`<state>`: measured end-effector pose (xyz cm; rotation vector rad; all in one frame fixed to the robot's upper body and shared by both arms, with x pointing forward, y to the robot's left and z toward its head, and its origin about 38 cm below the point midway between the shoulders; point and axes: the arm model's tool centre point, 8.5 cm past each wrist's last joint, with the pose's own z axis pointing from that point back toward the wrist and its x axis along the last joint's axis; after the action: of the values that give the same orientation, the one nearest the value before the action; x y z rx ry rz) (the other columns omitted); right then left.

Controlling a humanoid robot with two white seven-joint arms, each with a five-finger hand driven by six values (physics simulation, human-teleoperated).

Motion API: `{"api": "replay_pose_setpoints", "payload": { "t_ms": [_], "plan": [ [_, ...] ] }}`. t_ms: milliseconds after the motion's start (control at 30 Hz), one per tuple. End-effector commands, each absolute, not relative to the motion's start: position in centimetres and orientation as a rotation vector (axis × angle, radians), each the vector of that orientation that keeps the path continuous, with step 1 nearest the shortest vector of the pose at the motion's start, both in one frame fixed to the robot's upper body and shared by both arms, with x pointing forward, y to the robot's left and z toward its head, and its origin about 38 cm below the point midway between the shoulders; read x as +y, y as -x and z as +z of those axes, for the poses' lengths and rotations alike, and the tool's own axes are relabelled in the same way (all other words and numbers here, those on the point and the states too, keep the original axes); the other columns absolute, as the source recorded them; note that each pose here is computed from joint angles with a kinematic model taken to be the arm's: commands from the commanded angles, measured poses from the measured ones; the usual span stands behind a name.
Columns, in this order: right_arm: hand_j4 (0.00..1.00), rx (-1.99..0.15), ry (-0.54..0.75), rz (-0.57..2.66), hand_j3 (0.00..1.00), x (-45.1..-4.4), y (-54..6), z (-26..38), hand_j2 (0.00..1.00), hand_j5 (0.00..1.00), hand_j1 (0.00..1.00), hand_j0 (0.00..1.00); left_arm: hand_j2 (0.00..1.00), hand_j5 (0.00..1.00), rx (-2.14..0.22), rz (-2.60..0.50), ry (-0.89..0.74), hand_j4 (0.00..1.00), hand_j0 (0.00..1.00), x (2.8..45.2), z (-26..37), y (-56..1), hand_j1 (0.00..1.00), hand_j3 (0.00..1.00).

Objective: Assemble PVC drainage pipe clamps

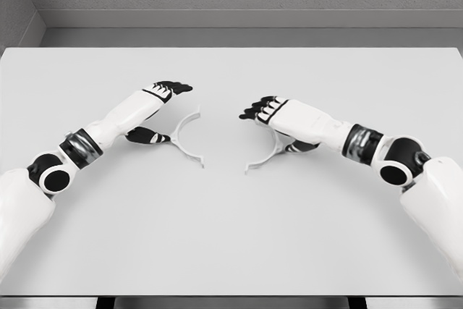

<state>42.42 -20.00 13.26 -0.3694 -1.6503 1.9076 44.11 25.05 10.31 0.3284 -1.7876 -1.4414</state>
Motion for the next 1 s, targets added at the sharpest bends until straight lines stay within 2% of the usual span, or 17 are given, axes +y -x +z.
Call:
{"api": "replay_pose_setpoints", "payload": {
  "t_ms": [0, 367, 633, 967],
  "plan": [
    [1.00, -1.658, 0.361, 1.896, 1.00, -19.7, -42.5, 13.3, 1.00, 1.00, 1.00, 1.00, 1.00, 1.00, -1.791, -1.438, -0.321, 1.00, 1.00, 24.9, 10.2, -44.0, 1.00, 1.00],
    [1.00, -1.662, 0.322, 1.896, 1.00, -17.9, -43.3, 12.7, 1.00, 1.00, 1.00, 1.00, 1.00, 1.00, -1.808, -1.433, -0.299, 1.00, 1.00, 23.6, 10.0, -43.8, 1.00, 1.00],
    [1.00, -1.661, 0.325, 1.894, 1.00, -17.9, -43.5, 12.8, 1.00, 1.00, 1.00, 1.00, 1.00, 1.00, -1.807, -1.434, -0.300, 1.00, 1.00, 23.7, 10.0, -43.8, 1.00, 1.00],
    [1.00, -1.668, 0.282, 1.893, 1.00, -15.9, -44.1, 12.3, 1.00, 1.00, 1.00, 1.00, 1.00, 1.00, -1.800, -1.424, -0.325, 1.00, 1.00, 24.7, 10.4, -44.3, 1.00, 1.00]
  ]
}}
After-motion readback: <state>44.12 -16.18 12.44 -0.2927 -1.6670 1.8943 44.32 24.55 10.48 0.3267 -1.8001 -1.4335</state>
